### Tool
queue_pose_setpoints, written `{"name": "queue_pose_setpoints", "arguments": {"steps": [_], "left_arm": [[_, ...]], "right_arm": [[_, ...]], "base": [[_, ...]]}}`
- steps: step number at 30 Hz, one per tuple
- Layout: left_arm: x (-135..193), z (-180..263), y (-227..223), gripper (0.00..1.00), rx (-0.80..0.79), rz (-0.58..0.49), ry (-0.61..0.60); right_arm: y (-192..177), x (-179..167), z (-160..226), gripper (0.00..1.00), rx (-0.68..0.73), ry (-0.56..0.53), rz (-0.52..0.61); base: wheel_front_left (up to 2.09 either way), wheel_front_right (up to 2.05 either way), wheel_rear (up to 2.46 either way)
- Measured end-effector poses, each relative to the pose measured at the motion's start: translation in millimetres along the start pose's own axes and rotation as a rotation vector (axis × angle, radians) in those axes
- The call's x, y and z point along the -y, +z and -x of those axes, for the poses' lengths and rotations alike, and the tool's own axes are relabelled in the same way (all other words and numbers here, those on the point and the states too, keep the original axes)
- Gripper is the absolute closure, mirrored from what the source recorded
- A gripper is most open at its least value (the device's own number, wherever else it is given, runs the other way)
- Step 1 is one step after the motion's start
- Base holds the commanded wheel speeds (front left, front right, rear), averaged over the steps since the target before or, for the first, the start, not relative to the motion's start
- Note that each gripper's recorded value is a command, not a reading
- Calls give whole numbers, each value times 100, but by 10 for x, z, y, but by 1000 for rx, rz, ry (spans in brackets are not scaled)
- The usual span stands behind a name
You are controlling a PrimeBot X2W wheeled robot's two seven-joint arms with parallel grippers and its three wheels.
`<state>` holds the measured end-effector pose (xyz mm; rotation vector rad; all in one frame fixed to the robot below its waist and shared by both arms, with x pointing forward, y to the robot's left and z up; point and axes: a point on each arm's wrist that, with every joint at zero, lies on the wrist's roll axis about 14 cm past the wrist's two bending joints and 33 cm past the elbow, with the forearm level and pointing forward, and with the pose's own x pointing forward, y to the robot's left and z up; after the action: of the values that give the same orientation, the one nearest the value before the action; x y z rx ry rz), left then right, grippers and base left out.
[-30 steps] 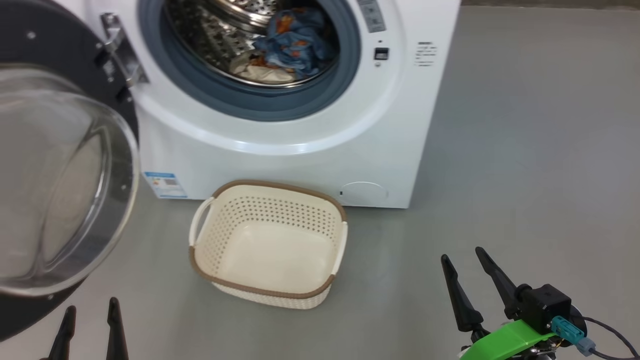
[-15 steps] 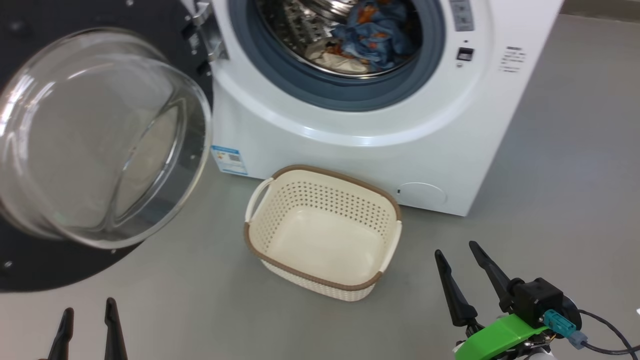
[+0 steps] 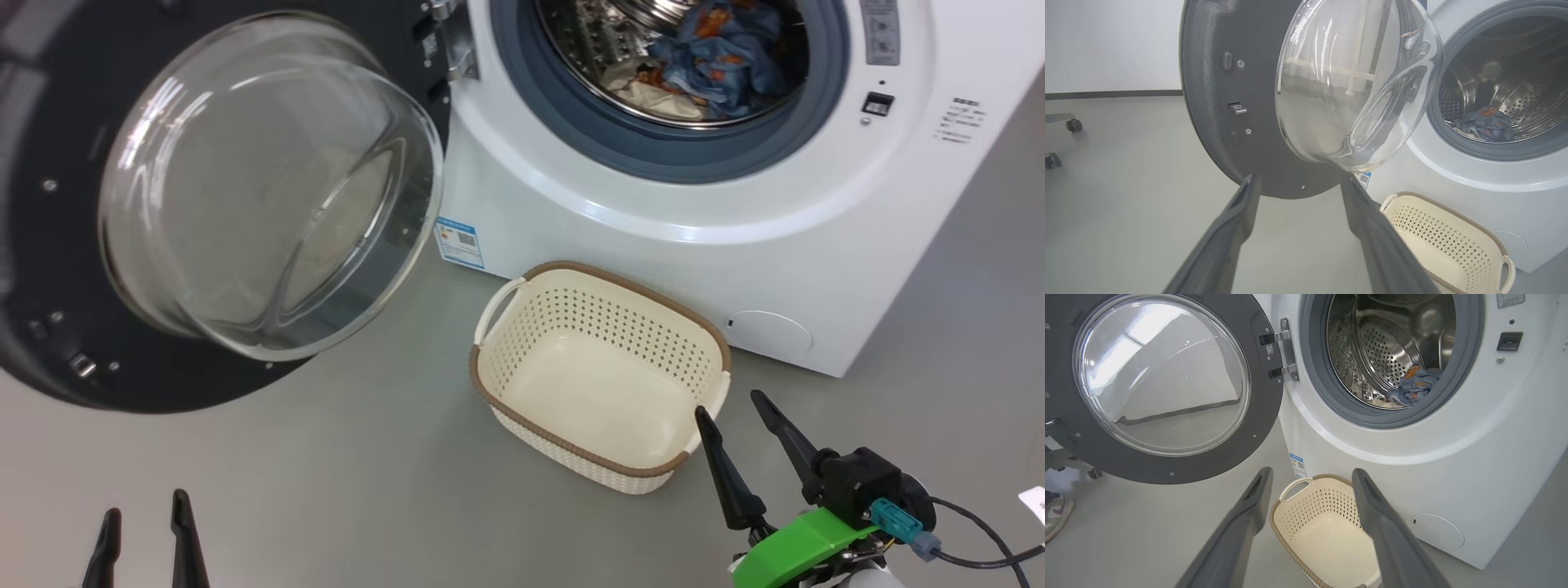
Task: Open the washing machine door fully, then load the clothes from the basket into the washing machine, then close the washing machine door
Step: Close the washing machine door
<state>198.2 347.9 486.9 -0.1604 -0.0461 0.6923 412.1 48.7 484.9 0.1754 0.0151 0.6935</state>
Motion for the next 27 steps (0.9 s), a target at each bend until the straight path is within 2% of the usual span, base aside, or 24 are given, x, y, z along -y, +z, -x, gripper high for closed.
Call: {"name": "queue_pose_setpoints", "arguments": {"steps": [13, 27], "left_arm": [[-261, 113, 23, 0, 4, 25, 103], [-314, 137, 70, 0, 20, 33, 122]], "right_arm": [[-34, -291, -185, 0, -8, 98, 7], [-55, -382, -207, 0, -20, 130, 27]], "base": [[0, 0, 0], [0, 0, 0]]}}
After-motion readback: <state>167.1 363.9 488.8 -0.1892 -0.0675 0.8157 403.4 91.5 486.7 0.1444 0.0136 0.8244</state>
